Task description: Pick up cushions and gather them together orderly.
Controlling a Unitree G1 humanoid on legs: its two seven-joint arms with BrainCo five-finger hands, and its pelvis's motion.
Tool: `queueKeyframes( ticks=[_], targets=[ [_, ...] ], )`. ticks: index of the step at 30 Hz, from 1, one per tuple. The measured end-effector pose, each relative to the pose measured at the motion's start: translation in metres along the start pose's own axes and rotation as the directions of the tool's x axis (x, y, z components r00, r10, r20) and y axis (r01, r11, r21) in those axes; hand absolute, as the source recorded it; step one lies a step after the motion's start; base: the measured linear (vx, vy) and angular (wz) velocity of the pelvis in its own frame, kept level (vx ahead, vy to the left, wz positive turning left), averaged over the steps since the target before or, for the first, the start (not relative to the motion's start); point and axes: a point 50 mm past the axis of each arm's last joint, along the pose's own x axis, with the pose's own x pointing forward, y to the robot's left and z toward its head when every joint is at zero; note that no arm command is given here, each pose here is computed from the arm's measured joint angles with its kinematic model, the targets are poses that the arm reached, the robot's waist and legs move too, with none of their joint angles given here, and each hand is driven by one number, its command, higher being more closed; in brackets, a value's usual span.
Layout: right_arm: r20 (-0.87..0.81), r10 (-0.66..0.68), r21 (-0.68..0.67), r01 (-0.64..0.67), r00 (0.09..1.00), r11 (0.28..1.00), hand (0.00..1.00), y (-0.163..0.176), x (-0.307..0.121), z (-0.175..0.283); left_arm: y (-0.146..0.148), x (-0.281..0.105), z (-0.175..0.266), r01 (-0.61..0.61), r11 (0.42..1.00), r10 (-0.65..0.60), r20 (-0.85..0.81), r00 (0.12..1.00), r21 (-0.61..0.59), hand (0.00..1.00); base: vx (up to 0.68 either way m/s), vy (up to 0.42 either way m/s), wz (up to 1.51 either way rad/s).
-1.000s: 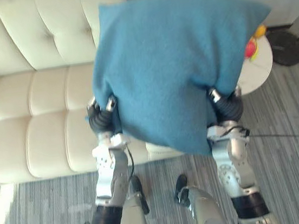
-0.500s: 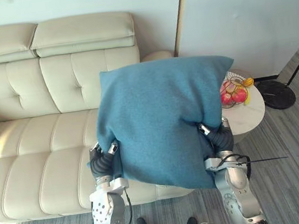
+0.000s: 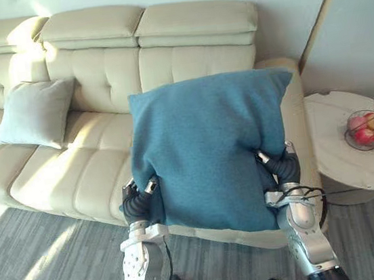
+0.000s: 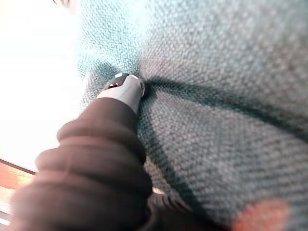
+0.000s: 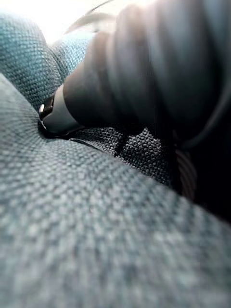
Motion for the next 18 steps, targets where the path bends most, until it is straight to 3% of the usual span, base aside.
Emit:
queueKeyframes(
  ticks=[4,7,18],
  targets=[
    [-0.077,0.006,0.017,-0.005,0.997,1.000,1.00,0.004,-0.001,-0.015,0.014,0.002,-0.013,-0.017,0.998,0.021,-0.068,0.997,0.057,1.00,0.11,0.498,0.22],
    [-0.117,0.013,0.048,-0.007,0.993,0.999,1.00,0.006,-0.005,-0.021,0.021,-0.001,-0.013,-0.022,0.996,0.029,-0.084,0.996,0.085,1.00,0.14,0.223,0.30],
    [-0.095,0.033,0.049,-0.028,0.995,0.998,1.00,-0.006,-0.006,-0.016,0.011,-0.006,-0.021,0.043,0.997,-0.035,-0.124,0.992,0.065,1.00,0.19,0.010,0.03]
  ],
)
